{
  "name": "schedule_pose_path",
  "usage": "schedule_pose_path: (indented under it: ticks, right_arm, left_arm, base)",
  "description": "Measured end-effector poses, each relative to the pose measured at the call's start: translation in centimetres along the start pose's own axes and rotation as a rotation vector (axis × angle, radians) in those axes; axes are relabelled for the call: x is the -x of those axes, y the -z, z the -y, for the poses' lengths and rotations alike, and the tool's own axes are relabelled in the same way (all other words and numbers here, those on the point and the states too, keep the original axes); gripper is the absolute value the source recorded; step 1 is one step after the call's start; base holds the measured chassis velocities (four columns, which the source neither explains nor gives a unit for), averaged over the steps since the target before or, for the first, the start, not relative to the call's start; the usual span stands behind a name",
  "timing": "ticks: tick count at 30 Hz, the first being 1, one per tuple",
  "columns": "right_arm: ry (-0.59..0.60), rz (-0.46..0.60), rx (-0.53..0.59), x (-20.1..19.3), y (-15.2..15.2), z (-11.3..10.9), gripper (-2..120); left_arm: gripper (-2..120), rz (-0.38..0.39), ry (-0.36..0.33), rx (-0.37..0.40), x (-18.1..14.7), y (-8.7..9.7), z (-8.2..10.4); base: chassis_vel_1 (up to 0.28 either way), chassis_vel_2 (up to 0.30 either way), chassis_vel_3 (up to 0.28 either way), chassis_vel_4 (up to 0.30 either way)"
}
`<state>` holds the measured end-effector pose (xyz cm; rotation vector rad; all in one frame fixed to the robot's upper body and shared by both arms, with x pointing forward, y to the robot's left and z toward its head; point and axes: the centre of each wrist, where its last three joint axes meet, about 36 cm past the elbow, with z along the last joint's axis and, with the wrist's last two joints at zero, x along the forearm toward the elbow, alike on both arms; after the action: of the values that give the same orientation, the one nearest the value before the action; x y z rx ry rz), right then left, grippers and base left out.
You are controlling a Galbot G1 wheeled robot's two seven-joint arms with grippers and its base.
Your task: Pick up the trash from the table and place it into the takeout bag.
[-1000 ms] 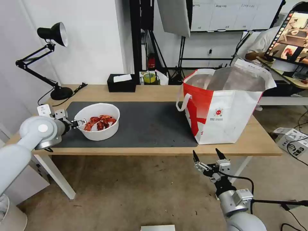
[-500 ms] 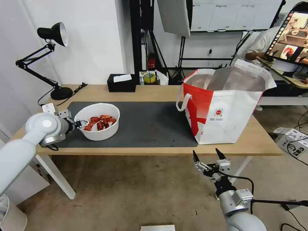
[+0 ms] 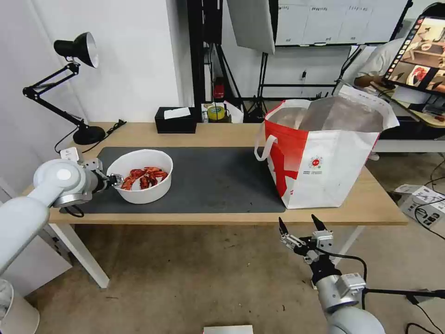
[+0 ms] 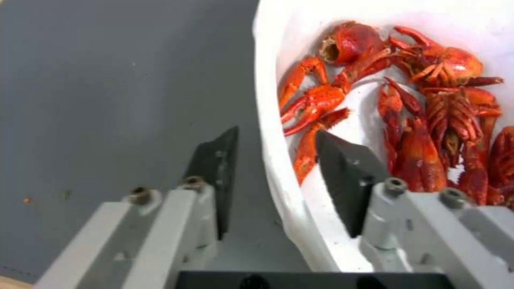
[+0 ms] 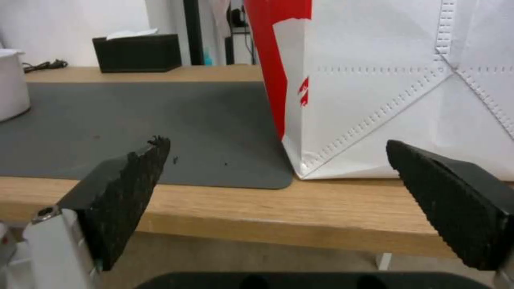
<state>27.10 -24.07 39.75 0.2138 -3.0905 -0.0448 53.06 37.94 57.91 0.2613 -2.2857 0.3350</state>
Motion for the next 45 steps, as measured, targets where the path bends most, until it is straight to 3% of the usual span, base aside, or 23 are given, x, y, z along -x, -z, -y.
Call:
schedule_pose_path:
  ticks: [12,17,25,27,34,38,39,42,43,45]
  right_arm:
    - [0.000,0.000,0.000,0.0,0.0,0.0,100]
    - [0.000,0.000,0.000,0.0,0.0,0.0,100]
    - [0.000,0.000,0.000,0.0,0.0,0.0,100]
    - [0.000,0.000,0.000,0.0,0.0,0.0,100]
    - [0.000,0.000,0.000,0.0,0.0,0.0,100]
    - [0.000,0.000,0.000,0.0,0.0,0.0,100]
    - [0.000,0.000,0.000,0.0,0.0,0.0,100]
    - [0.000,0.000,0.000,0.0,0.0,0.0,100]
    - [0.000,0.000,0.000,0.0,0.0,0.0,100]
    - [0.000,0.000,0.000,0.0,0.0,0.0,100]
  left_arm:
    - [0,-0.006,-0.006,-0.017,0.0,-0.5,-0.4]
    - [0,0.010,-0.024,-0.032,-0.3,-0.7,-0.3]
    - [0,0.065,-0.085,-0.030,-1.8,-0.3,1.8]
    - [0,0.101,-0.135,-0.025,-3.3,0.7,3.5]
    - [0,0.156,-0.232,-0.003,-6.4,2.9,6.7]
    - [0,0.191,-0.323,0.019,-9.2,4.9,10.6]
    - [0,0.191,-0.323,0.019,-9.2,4.9,10.6]
    - [0,0.206,-0.371,0.031,-10.6,6.2,13.5]
    - [0,0.206,-0.371,0.031,-10.6,6.2,13.5]
    - [0,0.222,-0.405,0.047,-11.8,7.3,15.9]
  base:
    - [0.000,0.000,0.000,0.000]
    - [0.000,0.000,0.000,0.000]
    - [0.000,0.000,0.000,0.000]
    - [0.000,0.000,0.000,0.000]
    - [0.000,0.000,0.000,0.000]
    - [0.000,0.000,0.000,0.000]
    - [0.000,0.000,0.000,0.000]
    - [0.000,0.000,0.000,0.000]
    - [0.000,0.000,0.000,0.000]
    - [0.000,0.000,0.000,0.000]
